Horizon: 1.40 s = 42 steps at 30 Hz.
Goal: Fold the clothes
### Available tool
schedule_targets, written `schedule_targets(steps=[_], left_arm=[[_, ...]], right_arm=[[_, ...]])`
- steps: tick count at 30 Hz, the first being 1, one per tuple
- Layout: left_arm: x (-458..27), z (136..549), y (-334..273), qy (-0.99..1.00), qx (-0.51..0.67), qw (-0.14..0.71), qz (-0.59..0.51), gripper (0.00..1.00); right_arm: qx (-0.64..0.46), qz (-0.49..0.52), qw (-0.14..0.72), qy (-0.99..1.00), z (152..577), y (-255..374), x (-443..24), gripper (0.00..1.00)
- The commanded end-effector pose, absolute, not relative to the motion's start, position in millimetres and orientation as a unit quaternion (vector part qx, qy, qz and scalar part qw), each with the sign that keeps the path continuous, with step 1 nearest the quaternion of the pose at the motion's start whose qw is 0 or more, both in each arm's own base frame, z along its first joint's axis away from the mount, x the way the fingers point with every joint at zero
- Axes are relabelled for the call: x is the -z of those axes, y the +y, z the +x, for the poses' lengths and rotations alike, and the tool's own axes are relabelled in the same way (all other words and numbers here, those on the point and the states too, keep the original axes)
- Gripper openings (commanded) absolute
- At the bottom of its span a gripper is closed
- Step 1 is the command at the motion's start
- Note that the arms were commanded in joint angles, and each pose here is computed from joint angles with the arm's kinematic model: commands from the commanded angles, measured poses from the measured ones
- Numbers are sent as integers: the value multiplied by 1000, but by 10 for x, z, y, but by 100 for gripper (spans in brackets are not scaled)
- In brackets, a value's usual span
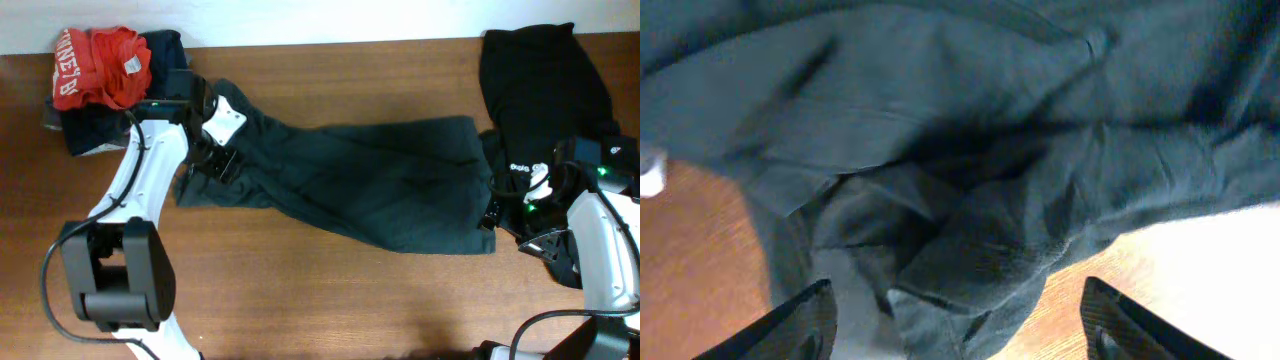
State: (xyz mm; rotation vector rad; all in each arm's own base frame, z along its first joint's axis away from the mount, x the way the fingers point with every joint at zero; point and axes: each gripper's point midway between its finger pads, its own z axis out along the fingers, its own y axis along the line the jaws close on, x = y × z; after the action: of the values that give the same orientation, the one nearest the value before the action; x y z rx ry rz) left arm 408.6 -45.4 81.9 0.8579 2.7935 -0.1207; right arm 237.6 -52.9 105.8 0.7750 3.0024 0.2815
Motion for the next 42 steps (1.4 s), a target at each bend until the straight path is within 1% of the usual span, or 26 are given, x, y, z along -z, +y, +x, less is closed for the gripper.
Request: schedule_targets(steps=[1, 6, 7, 9, 10, 11, 12, 13, 15, 20, 25, 31, 35, 36, 37, 39, 42], left_arm=[[-622, 4063, -515, 926, 61, 91, 360, 76], [-439, 4063, -515, 922, 65, 75, 373, 71], [-432, 4063, -515, 922, 66, 74, 373, 68], [-429, 4068, -514, 922, 65, 75, 373, 59], [-430, 4079, -509, 923, 63, 76, 373, 46], [-430, 4080, -508, 923, 63, 76, 373, 37], [-432, 4081, -504, 923, 62, 76, 372, 23], [-439, 4078, -492, 926, 59, 73, 365, 1], [-516, 4089, -479, 941, 58, 70, 325, 1], [-936, 4118, -482, 970, 65, 61, 227, 1], [-1307, 3953, -516, 982, 73, 25, 171, 1], [-1308, 3752, -681, 979, 82, -12, 187, 1], [-1307, 3758, -804, 976, 81, -7, 203, 1], [-1307, 3766, -831, 975, 81, -5, 206, 1], [-1307, 3774, -856, 974, 81, -2, 210, 1], [-1307, 3792, -906, 973, 80, 3, 216, 1], [-1307, 3830, -930, 972, 80, 12, 219, 1]], right_arm=[[-94, 252, 20, 963, 2371, -528, -1079, 88], [-94, 253, 18, 963, 2360, -524, -1079, 88], [-94, 253, 17, 963, 2358, -523, -1079, 88], [-94, 253, 17, 963, 2356, -522, -1079, 88], [-94, 253, 17, 963, 2357, -522, -1079, 88], [-94, 253, 17, 963, 2357, -522, -1079, 88], [-94, 253, 17, 963, 2357, -522, -1079, 88], [-94, 253, 17, 963, 2356, -522, -1079, 88], [-94, 253, 16, 963, 2353, -521, -1079, 88], [-95, 254, 9, 963, 2319, -508, -1079, 88], [-95, 254, 9, 963, 2320, -508, -1079, 82], [-80, 252, 36, 964, 2435, -595, -1071, 81], [-43, 253, 48, 965, 2453, -734, -975, 81], [-50, 254, 50, 965, 2470, -714, -957, 80], [-51, 254, 51, 965, 2477, -712, -936, 78], [-40, 269, 45, 961, 2445, -744, -860, 76], [-35, 285, 32, 957, 2404, -754, -752, 75]])
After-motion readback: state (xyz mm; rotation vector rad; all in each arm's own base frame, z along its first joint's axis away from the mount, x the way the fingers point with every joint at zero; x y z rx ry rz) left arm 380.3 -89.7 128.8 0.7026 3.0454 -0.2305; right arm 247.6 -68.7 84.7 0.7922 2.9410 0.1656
